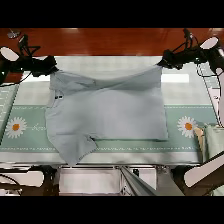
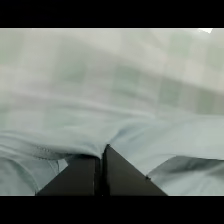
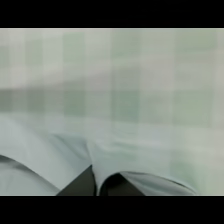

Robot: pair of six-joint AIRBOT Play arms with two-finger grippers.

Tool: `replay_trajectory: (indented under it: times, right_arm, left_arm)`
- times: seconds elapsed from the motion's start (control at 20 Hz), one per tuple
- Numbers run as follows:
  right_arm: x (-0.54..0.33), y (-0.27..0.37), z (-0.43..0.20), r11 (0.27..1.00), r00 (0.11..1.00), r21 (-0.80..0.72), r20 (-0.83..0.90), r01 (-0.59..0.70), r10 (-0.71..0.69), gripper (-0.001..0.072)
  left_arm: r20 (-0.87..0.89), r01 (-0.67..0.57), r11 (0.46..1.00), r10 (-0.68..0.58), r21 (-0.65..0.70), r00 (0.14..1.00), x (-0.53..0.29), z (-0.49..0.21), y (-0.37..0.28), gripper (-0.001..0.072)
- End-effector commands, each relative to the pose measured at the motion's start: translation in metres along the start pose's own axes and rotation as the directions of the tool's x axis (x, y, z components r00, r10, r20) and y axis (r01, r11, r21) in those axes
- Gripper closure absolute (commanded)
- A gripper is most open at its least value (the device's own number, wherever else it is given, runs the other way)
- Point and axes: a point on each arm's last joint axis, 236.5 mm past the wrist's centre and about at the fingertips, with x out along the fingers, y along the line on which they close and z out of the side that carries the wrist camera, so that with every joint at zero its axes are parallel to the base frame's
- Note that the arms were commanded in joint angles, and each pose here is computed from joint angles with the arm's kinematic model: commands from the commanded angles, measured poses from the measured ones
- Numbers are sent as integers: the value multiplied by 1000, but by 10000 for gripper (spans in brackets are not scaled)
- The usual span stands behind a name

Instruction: Fold the shirts.

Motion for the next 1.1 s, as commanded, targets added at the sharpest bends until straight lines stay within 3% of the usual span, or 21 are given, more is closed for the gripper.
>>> replay_trajectory:
  times: [0.0,0.2,0.55,0.6,0.65,0.7,0.9,1.05]
  right_arm:
    - [-14,3,-32,998,985,-25,-163,-55,50,685]
    - [-34,-24,-87,999,920,-36,-391,17,-29,685]
    - [0,-56,-150,991,834,-15,-537,136,-123,661]
    - [3,-56,-153,988,830,-12,-541,153,-135,462]
    - [3,-54,-152,989,832,-8,-540,149,-129,155]
    - [-1,-52,-152,990,833,-4,-539,144,-123,87]
    - [-51,-61,-141,983,863,-1,-478,182,-160,87]
    - [-84,-82,-170,971,892,66,-414,230,-183,87]
  left_arm:
    - [-166,45,995,-30,91,986,-23,-27,2,684]
    - [-374,79,991,-34,105,927,-47,-72,18,684]
    - [-558,6,999,13,33,830,-22,-157,61,681]
    - [-563,5,1000,13,30,826,-21,-160,61,597]
    - [-569,2,1000,15,29,822,-23,-160,61,324]
    - [-579,-21,999,33,28,814,-29,-159,65,-7]
    - [-596,-132,991,124,31,794,-67,-161,89,5]
    - [-584,-216,976,176,0,793,-100,-192,121,5]
